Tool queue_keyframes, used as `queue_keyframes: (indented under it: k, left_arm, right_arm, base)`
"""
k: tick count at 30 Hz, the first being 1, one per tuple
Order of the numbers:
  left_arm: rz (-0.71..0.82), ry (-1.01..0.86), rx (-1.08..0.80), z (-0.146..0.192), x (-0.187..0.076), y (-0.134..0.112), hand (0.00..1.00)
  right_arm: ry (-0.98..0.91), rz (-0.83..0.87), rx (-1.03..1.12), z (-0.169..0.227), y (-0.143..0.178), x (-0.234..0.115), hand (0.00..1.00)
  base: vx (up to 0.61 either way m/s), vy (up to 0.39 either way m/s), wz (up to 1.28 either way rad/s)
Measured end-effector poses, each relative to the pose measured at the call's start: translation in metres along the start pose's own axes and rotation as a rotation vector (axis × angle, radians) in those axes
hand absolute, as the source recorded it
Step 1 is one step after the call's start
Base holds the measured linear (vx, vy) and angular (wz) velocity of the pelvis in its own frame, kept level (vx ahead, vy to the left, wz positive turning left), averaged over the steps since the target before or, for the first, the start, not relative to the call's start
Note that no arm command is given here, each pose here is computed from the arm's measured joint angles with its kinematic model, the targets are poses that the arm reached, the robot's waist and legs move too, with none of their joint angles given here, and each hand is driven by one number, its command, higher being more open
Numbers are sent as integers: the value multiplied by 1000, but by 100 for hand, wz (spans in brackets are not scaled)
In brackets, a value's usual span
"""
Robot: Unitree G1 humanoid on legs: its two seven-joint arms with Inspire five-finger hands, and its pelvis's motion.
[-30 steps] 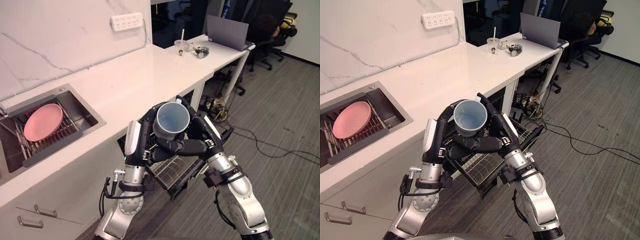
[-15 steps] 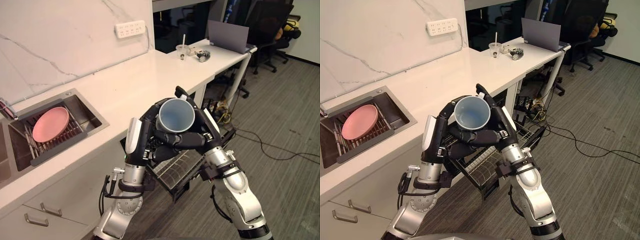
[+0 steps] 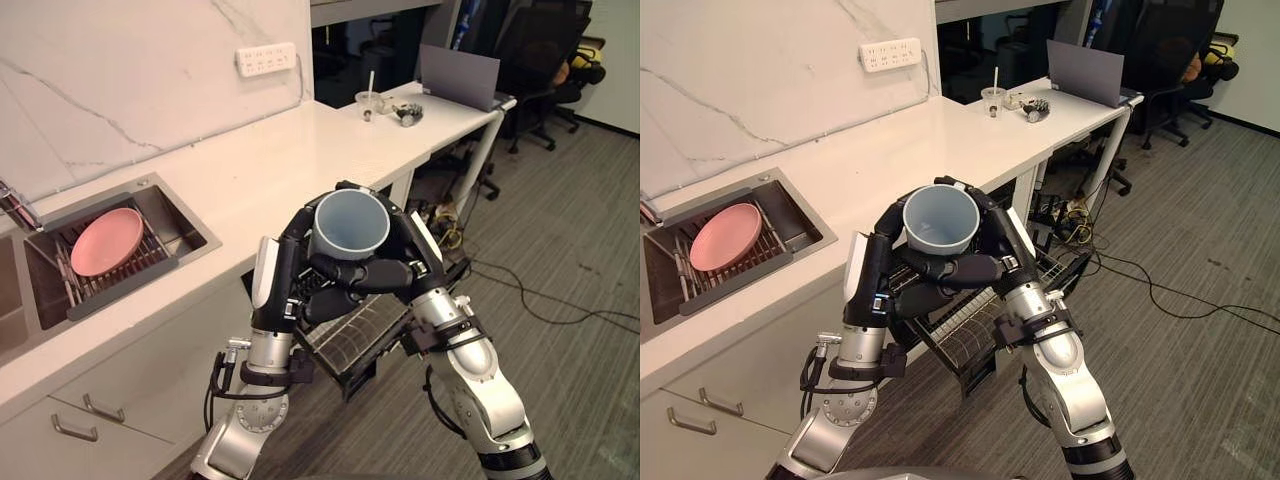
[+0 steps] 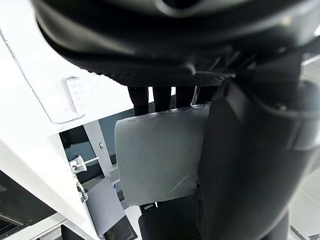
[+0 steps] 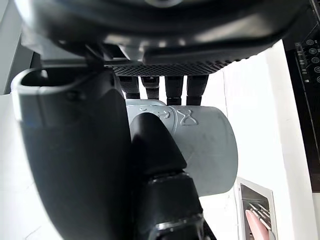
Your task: Walk over to the sink, pick up the cup, carry it to the dishwasher, place the cup inside the dishwasher, then close the dishwasher door
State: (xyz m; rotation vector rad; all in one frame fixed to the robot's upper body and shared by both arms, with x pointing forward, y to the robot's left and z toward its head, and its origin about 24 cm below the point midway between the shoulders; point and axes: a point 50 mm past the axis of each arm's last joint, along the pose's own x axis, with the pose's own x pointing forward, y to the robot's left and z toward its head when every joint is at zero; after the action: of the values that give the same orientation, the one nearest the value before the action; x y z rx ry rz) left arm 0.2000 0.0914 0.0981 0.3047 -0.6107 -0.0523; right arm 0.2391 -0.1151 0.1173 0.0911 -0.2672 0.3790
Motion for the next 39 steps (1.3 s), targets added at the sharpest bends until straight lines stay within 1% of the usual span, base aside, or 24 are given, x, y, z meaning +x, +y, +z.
queue_keyframes:
  k: [5,7,8,10,14,16,18,20,21,23,24,25,27,29,30,31,32,33,34,36,39]
  left_arm:
    - [-28,0,-23,2,-5,-7,100]
    - [-33,-22,-38,5,-5,-8,100]
    - [-19,-28,-41,6,-6,-7,100]
    - [2,-17,-38,4,-7,-5,100]
    - [131,29,-44,-2,-7,10,100]
    - [229,71,-66,-7,-9,23,100]
    - [290,106,-86,-12,-10,32,100]
    - [398,178,-117,-22,-16,48,100]
    - [428,201,-121,-25,-18,51,100]
    - [516,311,-111,-42,-29,63,100]
    - [572,399,-92,-56,-41,71,100]
    - [602,446,-80,-63,-48,74,100]
    - [731,653,-27,-89,-85,86,100]
    - [828,793,33,-100,-118,90,100]
    - [852,825,54,-101,-127,91,100]
    - [897,881,89,-103,-142,93,100]
    - [923,910,109,-104,-150,95,100]
    - [985,972,159,-106,-168,101,100]
    - [1010,997,179,-107,-175,104,100]
    - [1125,1074,253,-105,-202,116,100]
    - [1188,1136,299,-101,-224,122,100]
  right_arm:
    - [11,-41,49,-6,0,3,0]
    - [30,-61,94,-12,-1,3,0]
    - [30,-100,171,-15,-1,3,0]
    - [27,-136,222,-17,-4,0,0]
    - [18,-209,282,-19,-13,-6,0]
    - [-7,-255,304,-17,-19,-8,0]
    - [-28,-283,306,-15,-24,-9,0]
    - [-45,-326,289,-14,-31,-13,0]
    - [-43,-337,274,-14,-33,-14,0]
    - [-26,-380,195,-15,-42,-21,0]
    - [-18,-399,161,-16,-47,-25,0]
    - [-15,-406,147,-16,-49,-27,0]
    - [12,-437,72,-18,-61,-36,0]
    - [70,-467,-2,-25,-73,-46,0]
    - [92,-479,-18,-28,-77,-49,0]
    - [135,-500,-45,-35,-84,-54,0]
    - [156,-511,-53,-38,-88,-57,0]
    - [201,-530,-79,-45,-93,-62,0]
    - [218,-534,-86,-47,-95,-64,0]
    - [290,-535,-121,-56,-100,-69,0]
    - [362,-552,-135,-66,-107,-77,0]
  base:
    - [-77,-42,2]
    - [-108,-62,3]
    - [-107,-62,2]
    - [-72,-46,1]
    - [-32,-17,0]
    - [-38,-20,1]
    - [-18,-10,1]
    - [-47,-27,5]
    - [-45,-26,7]
    - [-40,-23,11]
    - [-43,-24,11]
    - [-42,-23,11]
    - [-38,-23,9]
    - [-36,-25,15]
    - [-28,-22,26]
    - [-25,-15,26]
    - [-29,-11,36]
    - [-26,-4,28]
    - [-34,-9,30]
    - [-40,-16,26]
    - [-33,-7,32]
